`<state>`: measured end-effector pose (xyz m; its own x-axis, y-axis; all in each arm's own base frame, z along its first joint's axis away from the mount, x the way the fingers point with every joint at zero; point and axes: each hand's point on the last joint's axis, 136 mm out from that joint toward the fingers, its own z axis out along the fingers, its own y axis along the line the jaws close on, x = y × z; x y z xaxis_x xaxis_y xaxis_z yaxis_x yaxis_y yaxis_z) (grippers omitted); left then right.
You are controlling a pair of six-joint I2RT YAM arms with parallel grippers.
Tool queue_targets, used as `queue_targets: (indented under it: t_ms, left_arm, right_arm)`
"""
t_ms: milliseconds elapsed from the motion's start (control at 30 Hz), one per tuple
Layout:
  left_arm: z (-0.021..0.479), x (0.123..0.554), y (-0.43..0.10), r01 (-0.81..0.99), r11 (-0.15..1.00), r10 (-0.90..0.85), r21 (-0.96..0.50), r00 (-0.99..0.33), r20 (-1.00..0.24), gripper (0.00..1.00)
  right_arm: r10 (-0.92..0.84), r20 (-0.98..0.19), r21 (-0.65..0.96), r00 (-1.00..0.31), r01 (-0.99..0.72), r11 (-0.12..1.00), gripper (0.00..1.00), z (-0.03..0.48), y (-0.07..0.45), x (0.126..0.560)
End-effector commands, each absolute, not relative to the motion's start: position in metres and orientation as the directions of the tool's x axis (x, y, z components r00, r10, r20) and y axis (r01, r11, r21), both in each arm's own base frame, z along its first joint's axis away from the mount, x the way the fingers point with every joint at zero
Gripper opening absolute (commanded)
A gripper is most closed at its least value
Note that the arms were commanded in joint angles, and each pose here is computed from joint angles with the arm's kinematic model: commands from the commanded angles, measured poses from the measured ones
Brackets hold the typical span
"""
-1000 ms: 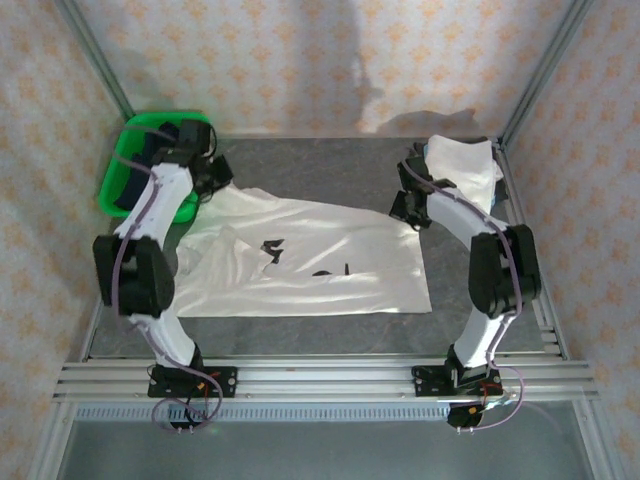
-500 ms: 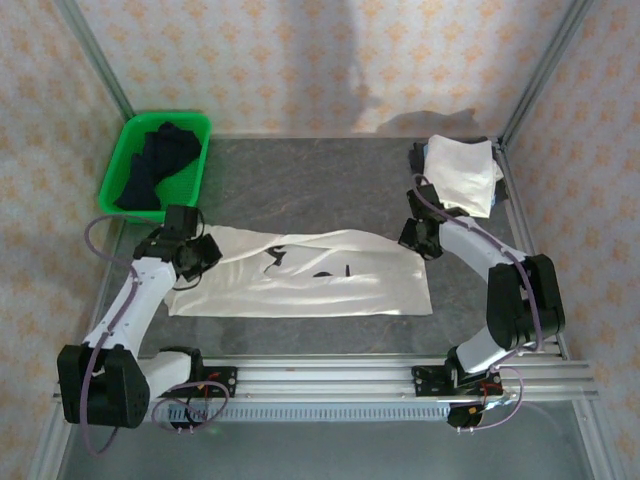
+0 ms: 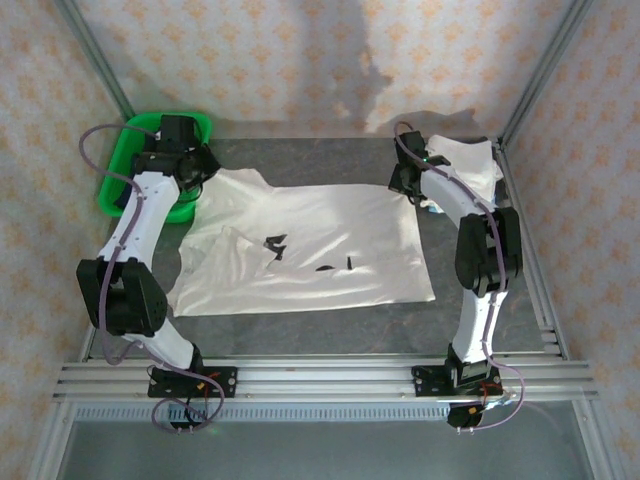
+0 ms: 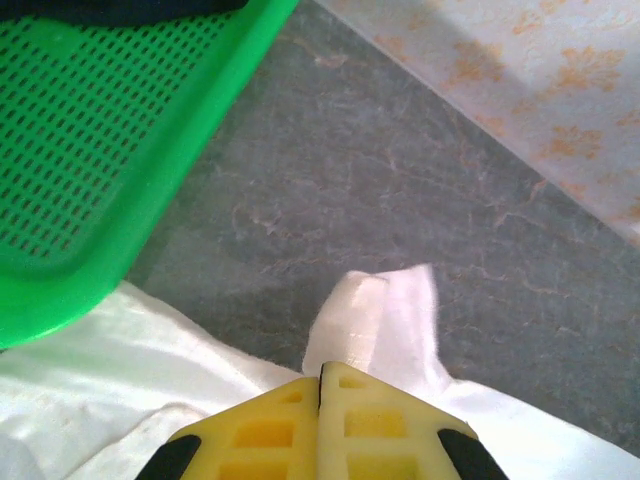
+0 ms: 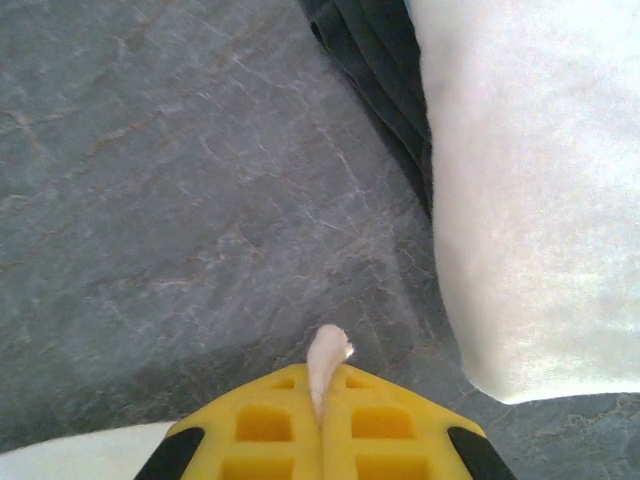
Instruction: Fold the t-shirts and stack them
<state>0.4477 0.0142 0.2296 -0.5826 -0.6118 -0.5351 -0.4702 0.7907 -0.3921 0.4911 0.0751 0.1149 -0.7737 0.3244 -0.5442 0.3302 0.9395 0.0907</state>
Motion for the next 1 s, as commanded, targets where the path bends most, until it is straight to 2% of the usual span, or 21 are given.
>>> queue_targets:
  t_ms: [0, 300, 433, 633, 767, 967]
  left_arm:
    - [0.208, 0.423, 0.015, -0.479, 0.802, -0.597, -0.357, -0.629, -0.497, 0.0]
    - [0.189, 0.358, 0.005, -0.475, 0.785, -0.619, -0.399, -0.639, -0.456, 0.0]
    - [0.17, 0.325, 0.007, -0.495, 0.79, -0.613, -0.362, -0.657, -0.439, 0.0]
    - [0.133, 0.285, -0.002, -0.515, 0.768, -0.637, -0.381, -0.675, -0.372, 0.0]
    - [0.117, 0.265, -0.008, -0.529, 0.748, -0.657, -0.4, -0.675, -0.336, 0.0]
    - [0.111, 0.249, -0.011, -0.533, 0.744, -0.66, -0.403, -0.681, -0.318, 0.0]
  right_arm:
    - [0.32, -0.506, 0.107, -0.801, 0.31, 0.945, 0.04, 0.105, 0.075, 0.48]
    - [0.326, -0.493, 0.162, -0.807, 0.283, 0.945, 0.1, 0.094, 0.074, 0.43]
    - [0.331, -0.439, 0.206, -0.835, 0.265, 0.942, 0.22, 0.09, 0.081, 0.405]
    - [0.407, -0.359, 0.151, -0.84, 0.378, 0.914, 0.4, 0.086, 0.066, 0.372]
    - [0.47, -0.293, 0.194, -0.833, 0.429, 0.882, 0.42, 0.07, 0.074, 0.368]
    - [0.529, -0.268, 0.114, -0.805, 0.519, 0.847, 0.42, 0.057, 0.059, 0.352]
